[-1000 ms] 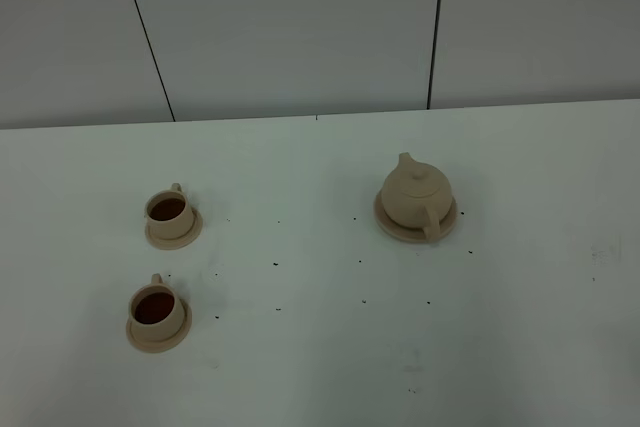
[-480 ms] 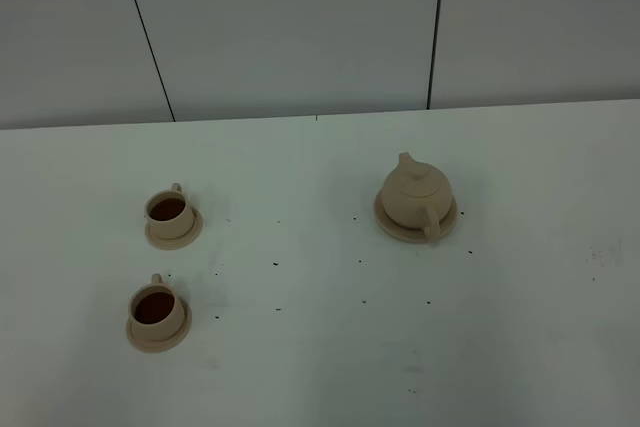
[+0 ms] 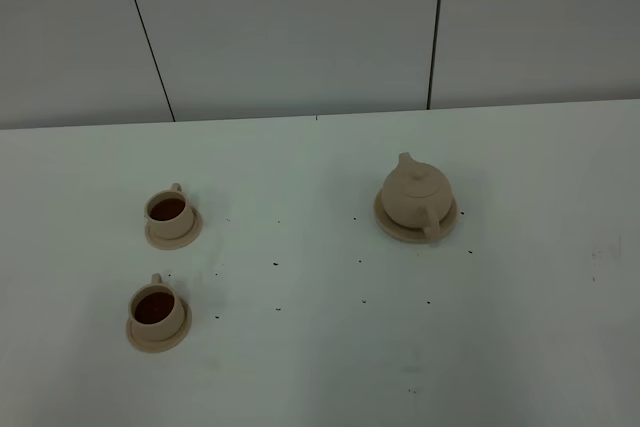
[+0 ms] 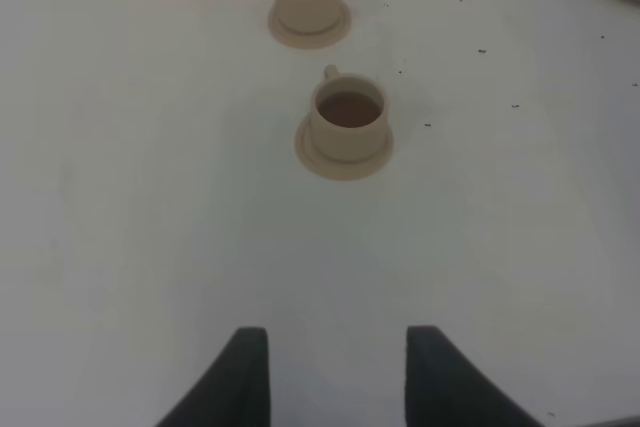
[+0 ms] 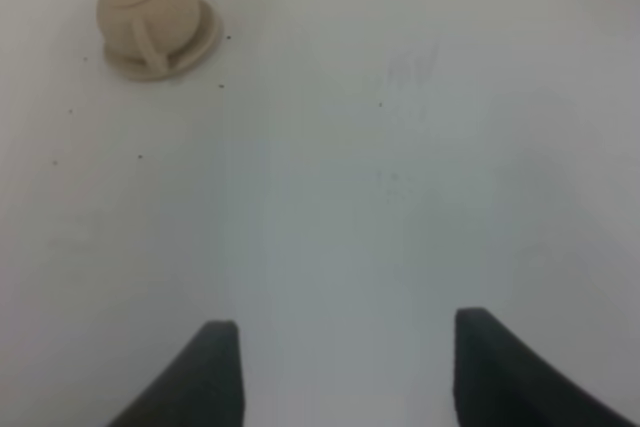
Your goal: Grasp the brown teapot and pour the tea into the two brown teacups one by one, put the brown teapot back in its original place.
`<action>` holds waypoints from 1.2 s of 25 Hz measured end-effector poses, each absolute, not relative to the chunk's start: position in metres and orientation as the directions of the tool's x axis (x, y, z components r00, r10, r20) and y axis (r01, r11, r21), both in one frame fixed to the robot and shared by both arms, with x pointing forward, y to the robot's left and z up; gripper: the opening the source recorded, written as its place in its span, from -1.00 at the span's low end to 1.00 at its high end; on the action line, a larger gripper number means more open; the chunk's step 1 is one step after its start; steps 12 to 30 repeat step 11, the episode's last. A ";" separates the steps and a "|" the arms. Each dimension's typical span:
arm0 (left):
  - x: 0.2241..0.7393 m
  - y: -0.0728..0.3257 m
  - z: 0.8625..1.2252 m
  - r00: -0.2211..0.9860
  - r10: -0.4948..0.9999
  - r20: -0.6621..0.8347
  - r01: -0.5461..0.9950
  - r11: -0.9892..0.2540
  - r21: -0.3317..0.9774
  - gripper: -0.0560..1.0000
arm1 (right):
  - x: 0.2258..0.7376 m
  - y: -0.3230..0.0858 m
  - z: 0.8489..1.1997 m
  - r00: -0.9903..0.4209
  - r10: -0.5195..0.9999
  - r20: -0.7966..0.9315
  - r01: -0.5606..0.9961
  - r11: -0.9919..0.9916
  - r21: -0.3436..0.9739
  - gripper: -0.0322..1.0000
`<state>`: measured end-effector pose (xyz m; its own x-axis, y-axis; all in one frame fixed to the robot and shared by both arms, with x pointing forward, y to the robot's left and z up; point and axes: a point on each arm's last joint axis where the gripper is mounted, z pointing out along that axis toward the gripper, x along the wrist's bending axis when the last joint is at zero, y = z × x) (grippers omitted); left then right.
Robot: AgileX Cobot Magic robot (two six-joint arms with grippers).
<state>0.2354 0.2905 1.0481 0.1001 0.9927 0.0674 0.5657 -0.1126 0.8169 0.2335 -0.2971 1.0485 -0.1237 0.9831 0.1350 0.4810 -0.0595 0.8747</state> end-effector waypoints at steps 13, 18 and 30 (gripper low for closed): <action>0.235 0.291 1.048 0.100 0.993 0.067 0.566 -0.113 0.817 -0.15 | 0.234 -0.297 1.048 -0.125 0.982 0.139 0.483 -0.062 0.873 -0.07; 0.235 0.291 1.048 0.100 0.993 0.067 0.566 -0.113 0.817 -0.15 | 0.234 -0.297 1.048 -0.125 0.982 0.139 0.483 -0.062 0.873 -0.07; 0.235 0.291 1.048 0.100 0.993 0.067 0.566 -0.113 0.817 -0.15 | 0.234 -0.297 1.048 -0.125 0.982 0.139 0.483 -0.062 0.873 -0.07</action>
